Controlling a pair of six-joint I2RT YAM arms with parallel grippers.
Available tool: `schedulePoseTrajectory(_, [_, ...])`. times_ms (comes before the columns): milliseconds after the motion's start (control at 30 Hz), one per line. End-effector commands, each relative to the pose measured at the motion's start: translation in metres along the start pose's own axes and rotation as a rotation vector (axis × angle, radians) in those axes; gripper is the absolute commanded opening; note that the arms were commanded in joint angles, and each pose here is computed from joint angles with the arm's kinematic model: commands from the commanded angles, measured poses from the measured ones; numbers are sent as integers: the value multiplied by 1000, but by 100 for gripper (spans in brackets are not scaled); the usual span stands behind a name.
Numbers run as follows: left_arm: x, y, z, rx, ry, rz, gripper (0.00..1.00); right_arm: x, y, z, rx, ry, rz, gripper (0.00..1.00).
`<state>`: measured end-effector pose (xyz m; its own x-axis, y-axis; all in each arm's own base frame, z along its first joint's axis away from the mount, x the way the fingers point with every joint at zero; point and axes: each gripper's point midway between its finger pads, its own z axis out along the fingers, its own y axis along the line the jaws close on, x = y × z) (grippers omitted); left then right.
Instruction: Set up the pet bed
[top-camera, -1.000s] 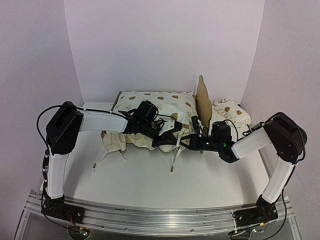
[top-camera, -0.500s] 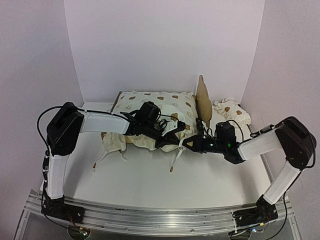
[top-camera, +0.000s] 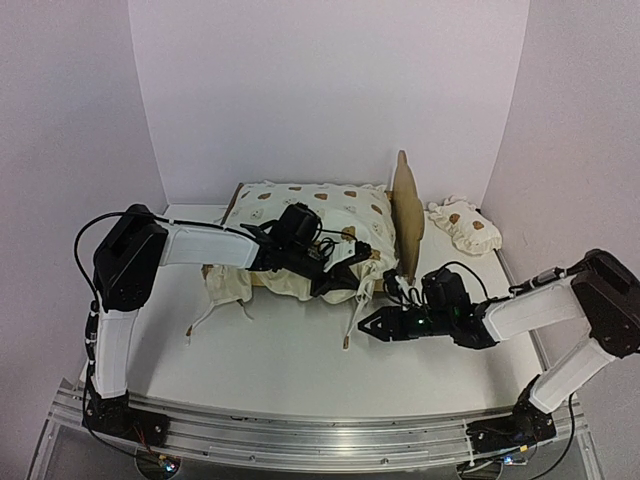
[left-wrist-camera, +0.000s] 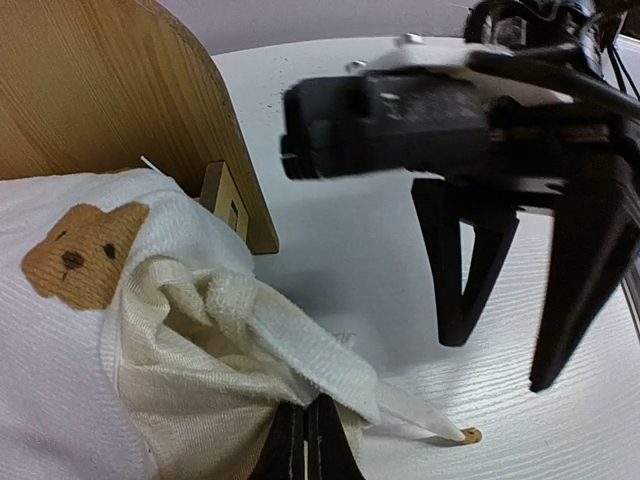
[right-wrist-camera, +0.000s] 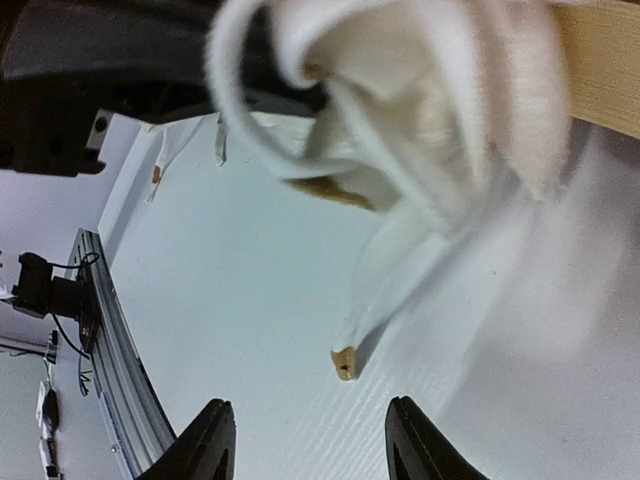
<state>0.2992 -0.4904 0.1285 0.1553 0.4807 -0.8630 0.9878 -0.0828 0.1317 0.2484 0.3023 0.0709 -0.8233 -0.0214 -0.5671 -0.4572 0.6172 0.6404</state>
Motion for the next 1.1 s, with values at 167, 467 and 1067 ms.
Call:
schedulePoseTrajectory(167, [-31,9,-15,-38,-43,10,0,-18,-12,39,68,-132,42,54])
schedulePoseTrajectory(467, [-37,8,-19,-27,-42,-20,0,-26,-27,62,76,-207,114,47])
schedulePoseTrajectory(1067, [-29,22,-54,-46,68,15,0,-6,-110,-81,696,-107,40,0])
